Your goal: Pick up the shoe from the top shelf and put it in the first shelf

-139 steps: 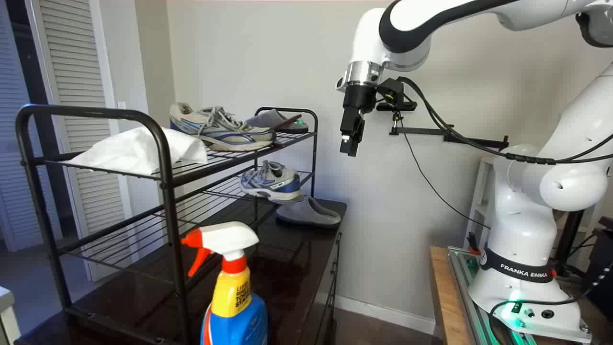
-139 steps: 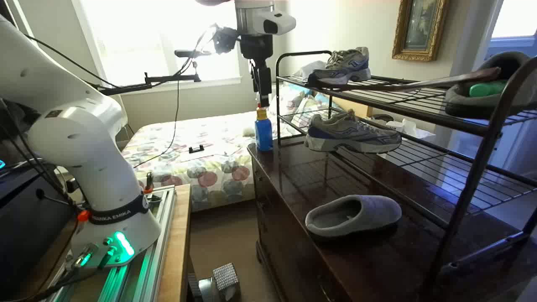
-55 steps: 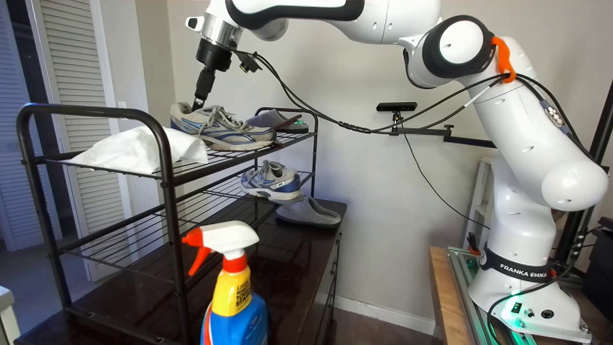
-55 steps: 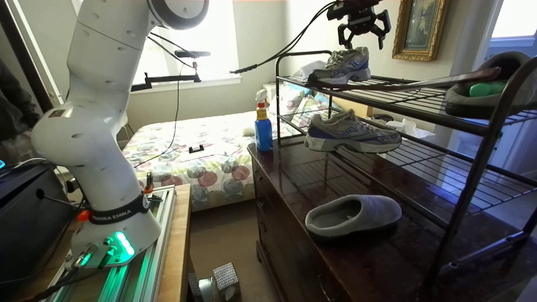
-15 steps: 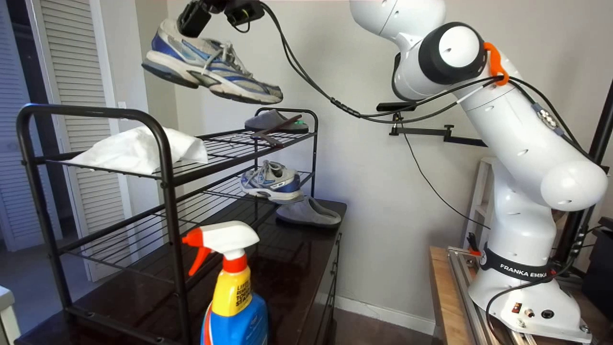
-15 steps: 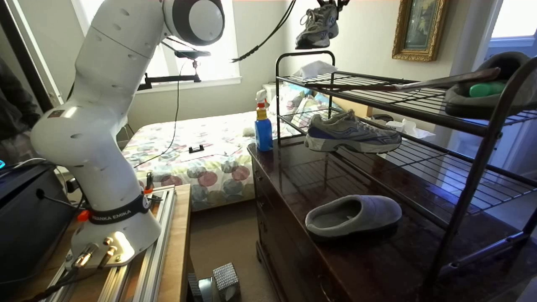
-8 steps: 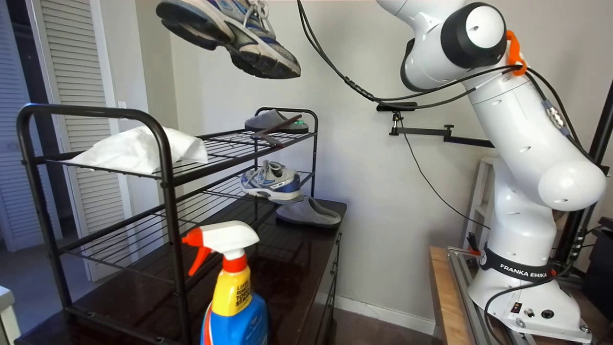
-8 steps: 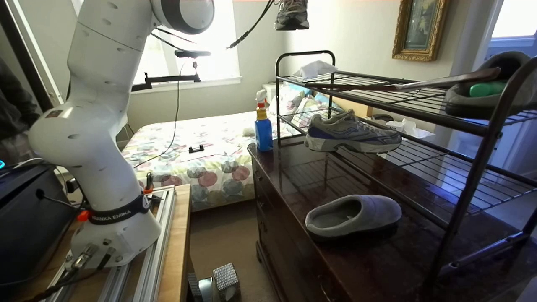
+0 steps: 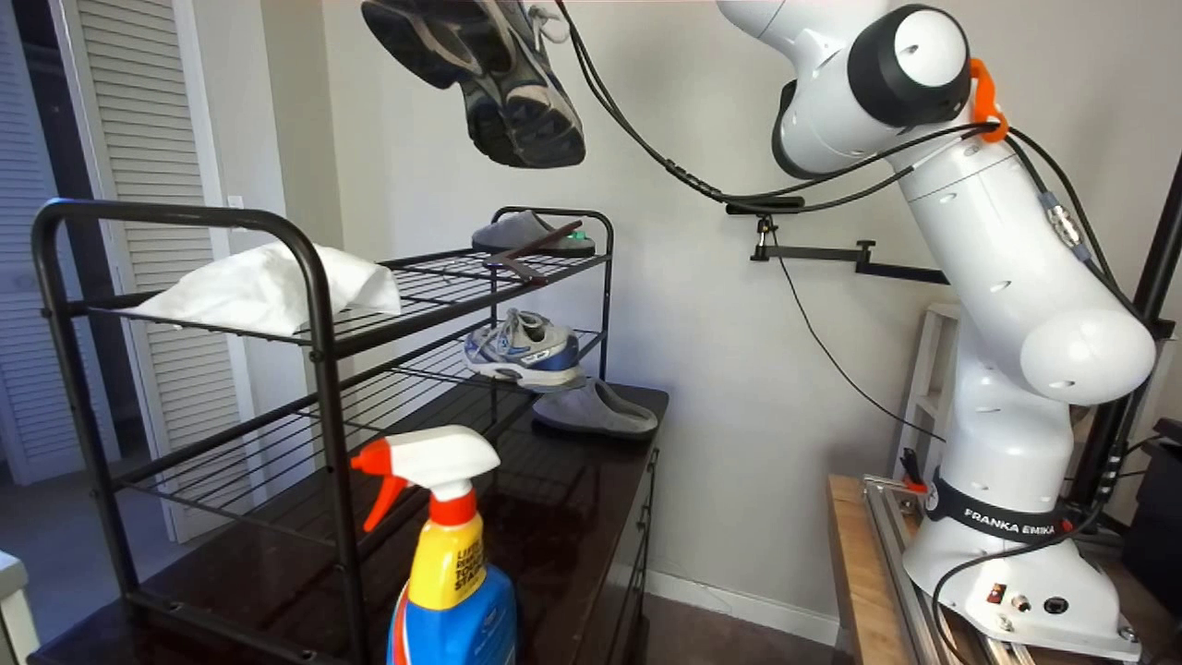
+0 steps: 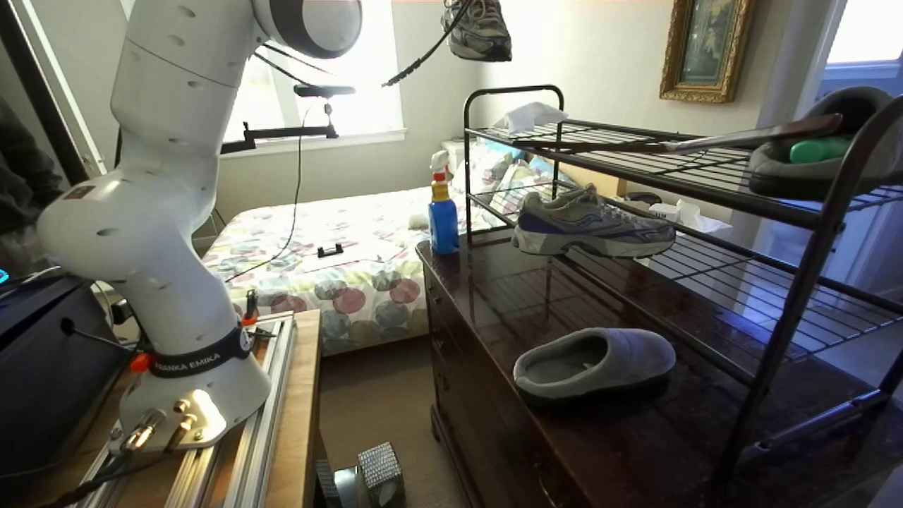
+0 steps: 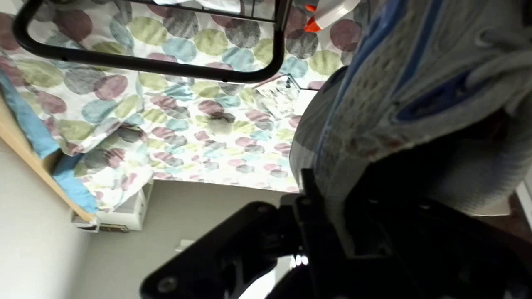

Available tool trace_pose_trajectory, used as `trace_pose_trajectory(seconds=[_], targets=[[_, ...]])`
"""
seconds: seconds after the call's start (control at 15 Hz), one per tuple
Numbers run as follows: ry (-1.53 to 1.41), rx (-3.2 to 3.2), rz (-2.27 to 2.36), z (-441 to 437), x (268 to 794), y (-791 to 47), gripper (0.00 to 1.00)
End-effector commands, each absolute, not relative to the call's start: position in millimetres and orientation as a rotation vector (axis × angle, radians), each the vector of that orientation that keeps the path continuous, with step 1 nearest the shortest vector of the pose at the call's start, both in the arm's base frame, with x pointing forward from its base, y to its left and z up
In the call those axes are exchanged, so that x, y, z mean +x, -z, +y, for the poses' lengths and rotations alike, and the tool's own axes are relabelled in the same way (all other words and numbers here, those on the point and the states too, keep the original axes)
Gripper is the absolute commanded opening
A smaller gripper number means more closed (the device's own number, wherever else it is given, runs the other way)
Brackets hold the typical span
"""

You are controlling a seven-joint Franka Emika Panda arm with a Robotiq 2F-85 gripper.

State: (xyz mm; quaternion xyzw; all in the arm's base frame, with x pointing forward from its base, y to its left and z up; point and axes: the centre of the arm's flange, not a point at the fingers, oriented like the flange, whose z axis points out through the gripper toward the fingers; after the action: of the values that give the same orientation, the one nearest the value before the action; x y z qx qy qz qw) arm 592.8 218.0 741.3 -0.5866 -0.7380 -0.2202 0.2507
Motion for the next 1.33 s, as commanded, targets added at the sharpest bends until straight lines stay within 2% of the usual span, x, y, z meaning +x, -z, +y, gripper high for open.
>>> trace_pose_trajectory(seconds=[0.0, 0.33, 0.4, 0.87, 1.27], targets=[[0.589, -1.55, -1.998, 212, 594, -737, 0.13], [0.584, -1.49, -1.964, 193, 603, -725, 0.13], [0.536, -1.379, -2.048, 205, 599, -732, 0.03], [0.414, -0.917, -2.208, 222, 537, -703, 0.03], [0.425, -0.764, -2.244, 216, 522, -649, 0.03]])
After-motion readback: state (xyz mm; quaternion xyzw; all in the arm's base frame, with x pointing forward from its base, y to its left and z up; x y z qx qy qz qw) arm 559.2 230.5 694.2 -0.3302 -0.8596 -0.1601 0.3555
